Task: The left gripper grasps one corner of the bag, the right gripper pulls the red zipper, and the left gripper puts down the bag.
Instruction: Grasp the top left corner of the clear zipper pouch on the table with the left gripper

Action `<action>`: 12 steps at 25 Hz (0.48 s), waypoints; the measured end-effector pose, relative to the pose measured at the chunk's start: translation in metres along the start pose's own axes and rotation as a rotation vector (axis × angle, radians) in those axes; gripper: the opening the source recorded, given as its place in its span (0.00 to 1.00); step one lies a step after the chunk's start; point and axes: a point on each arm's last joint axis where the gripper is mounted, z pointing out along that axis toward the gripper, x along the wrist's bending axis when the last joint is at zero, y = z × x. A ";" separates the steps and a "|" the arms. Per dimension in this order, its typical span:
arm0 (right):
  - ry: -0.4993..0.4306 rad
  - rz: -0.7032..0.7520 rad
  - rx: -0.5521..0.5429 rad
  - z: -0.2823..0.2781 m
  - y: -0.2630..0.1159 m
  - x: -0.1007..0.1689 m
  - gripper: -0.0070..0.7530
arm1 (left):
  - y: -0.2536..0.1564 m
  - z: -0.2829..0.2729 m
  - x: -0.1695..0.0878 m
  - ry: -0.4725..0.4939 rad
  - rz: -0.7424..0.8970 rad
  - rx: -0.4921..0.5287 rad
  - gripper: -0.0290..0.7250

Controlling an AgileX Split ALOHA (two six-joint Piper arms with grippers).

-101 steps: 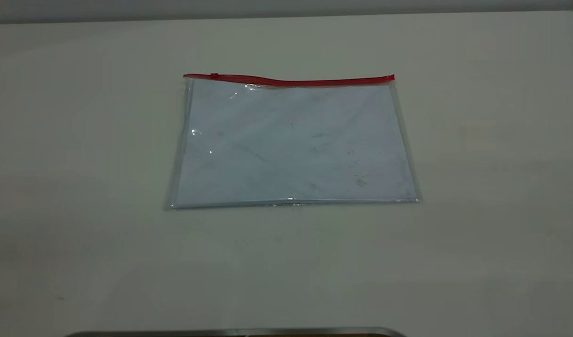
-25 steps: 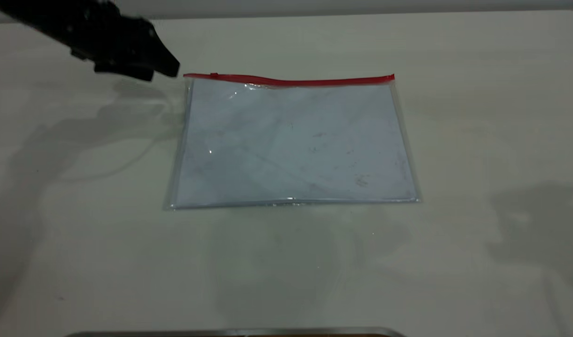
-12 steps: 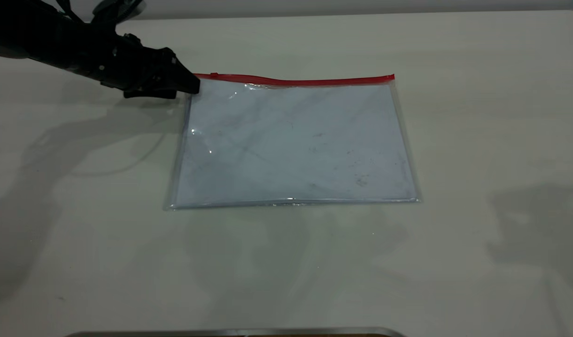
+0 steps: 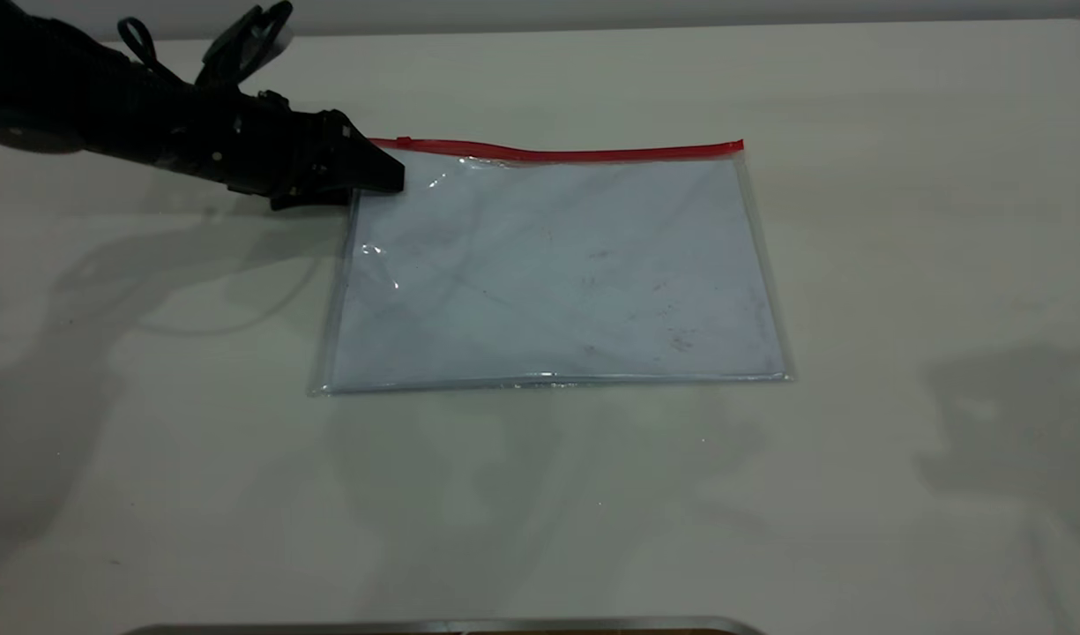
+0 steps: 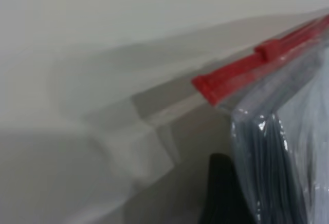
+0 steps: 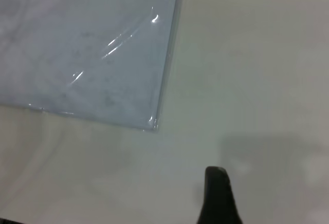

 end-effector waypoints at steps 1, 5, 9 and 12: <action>-0.001 0.000 -0.002 0.000 0.000 0.000 0.77 | -0.001 0.001 0.001 -0.004 -0.008 -0.004 0.71; -0.001 0.000 -0.004 0.000 0.000 0.000 0.77 | -0.005 0.004 0.003 -0.013 -0.003 -0.013 0.43; -0.001 -0.006 -0.007 0.000 0.001 0.000 0.77 | -0.002 0.004 -0.003 -0.075 0.113 -0.021 0.11; 0.006 -0.026 -0.021 0.002 0.002 0.000 0.77 | 0.011 0.001 -0.013 -0.179 0.330 0.013 0.11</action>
